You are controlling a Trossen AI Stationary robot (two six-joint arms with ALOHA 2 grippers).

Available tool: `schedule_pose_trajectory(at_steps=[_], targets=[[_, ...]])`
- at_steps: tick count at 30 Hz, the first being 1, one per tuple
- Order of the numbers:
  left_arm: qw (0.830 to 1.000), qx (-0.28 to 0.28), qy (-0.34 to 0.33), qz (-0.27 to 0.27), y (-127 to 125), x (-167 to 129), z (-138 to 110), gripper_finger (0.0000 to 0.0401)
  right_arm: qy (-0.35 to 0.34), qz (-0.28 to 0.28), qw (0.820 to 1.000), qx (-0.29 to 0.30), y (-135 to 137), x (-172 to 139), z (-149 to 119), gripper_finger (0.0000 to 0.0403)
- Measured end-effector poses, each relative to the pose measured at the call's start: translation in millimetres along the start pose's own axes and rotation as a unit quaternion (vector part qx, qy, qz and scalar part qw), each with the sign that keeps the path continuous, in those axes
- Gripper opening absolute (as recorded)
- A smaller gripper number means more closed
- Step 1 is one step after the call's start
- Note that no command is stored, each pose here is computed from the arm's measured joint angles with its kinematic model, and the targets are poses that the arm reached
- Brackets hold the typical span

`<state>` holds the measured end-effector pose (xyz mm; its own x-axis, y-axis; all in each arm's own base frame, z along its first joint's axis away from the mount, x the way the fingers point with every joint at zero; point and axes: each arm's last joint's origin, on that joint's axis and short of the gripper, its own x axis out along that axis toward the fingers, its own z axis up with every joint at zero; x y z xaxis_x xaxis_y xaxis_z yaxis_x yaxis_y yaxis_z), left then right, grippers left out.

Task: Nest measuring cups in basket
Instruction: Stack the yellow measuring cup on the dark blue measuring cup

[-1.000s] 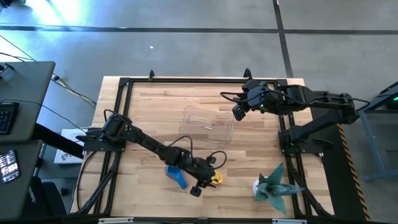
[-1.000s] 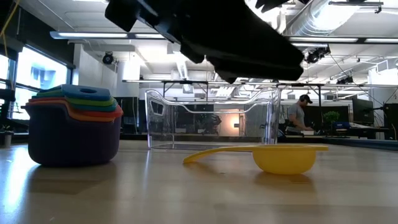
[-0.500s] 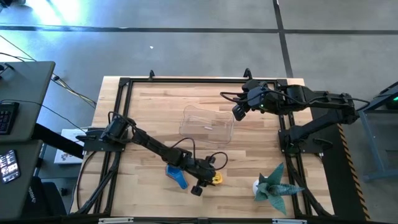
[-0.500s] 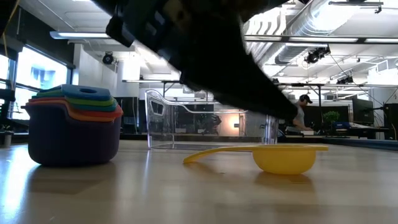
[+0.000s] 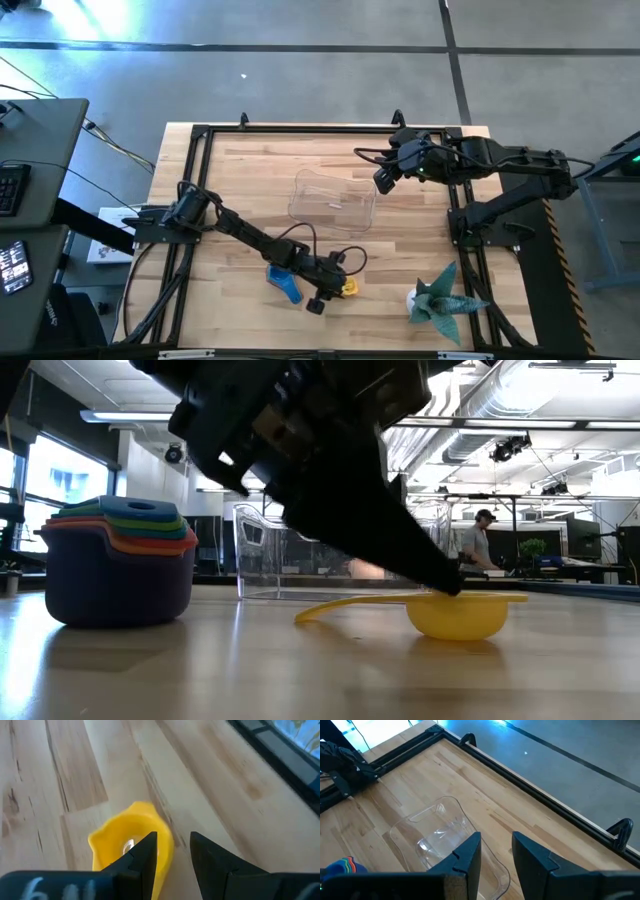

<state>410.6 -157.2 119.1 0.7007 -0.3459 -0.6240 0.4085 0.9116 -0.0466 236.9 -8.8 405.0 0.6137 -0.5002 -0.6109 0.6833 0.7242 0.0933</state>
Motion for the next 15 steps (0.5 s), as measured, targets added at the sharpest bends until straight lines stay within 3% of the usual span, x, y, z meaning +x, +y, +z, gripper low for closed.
schedule_pose_trajectory(at_steps=[15], targets=[[1.0, -0.001, 0.026, 0.009, 1.4, 1.7, -6.6, 0.01, 0.0, 0.0, 1.0, 0.0, 0.0, 0.0, 0.0, 0.0101]])
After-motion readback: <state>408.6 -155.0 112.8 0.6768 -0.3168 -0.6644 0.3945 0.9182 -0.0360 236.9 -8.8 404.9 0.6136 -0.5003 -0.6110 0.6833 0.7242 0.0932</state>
